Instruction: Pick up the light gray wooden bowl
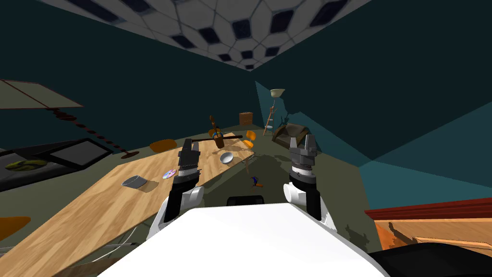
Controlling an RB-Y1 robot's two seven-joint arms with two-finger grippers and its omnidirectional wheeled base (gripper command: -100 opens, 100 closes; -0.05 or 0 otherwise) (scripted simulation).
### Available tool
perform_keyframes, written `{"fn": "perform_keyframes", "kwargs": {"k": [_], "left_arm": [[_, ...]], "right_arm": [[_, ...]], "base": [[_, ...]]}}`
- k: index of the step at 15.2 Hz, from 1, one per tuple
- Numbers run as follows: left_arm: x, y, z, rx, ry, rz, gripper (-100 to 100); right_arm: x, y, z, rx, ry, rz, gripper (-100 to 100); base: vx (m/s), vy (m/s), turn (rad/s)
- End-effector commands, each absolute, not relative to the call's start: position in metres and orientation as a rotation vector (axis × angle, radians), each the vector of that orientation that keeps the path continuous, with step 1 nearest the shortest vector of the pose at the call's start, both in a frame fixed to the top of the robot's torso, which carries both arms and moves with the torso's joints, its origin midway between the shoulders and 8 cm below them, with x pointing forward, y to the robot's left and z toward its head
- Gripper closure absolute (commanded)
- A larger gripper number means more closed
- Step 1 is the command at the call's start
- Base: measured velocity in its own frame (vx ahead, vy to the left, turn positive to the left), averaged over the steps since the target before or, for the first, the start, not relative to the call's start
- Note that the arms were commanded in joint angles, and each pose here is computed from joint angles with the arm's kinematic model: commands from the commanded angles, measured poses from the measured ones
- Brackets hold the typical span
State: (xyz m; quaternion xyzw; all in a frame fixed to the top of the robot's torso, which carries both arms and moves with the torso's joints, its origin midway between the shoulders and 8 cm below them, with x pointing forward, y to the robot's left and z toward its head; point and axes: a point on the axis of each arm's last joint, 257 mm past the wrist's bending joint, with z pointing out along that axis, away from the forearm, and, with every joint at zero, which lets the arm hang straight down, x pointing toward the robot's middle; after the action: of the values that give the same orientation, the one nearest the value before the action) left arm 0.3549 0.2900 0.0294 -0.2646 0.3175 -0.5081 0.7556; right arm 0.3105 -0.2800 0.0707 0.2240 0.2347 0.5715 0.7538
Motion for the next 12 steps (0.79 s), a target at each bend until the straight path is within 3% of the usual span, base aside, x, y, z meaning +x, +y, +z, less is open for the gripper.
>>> {"fn": "perform_keyframes", "kwargs": {"k": [1,12], "left_arm": [[0.360,0.292,0.023,-0.568,0.748,-1.082,-100],[0.382,0.323,-0.018,-0.635,0.951,-0.926,-100]], "right_arm": [[0.311,-0.280,0.071,0.489,0.512,1.247,0],[0.311,-0.280,0.071,0.489,0.512,1.247,0]], "base": [[-0.004,-0.001,-0.031],[-0.008,0.001,-0.051]]}}
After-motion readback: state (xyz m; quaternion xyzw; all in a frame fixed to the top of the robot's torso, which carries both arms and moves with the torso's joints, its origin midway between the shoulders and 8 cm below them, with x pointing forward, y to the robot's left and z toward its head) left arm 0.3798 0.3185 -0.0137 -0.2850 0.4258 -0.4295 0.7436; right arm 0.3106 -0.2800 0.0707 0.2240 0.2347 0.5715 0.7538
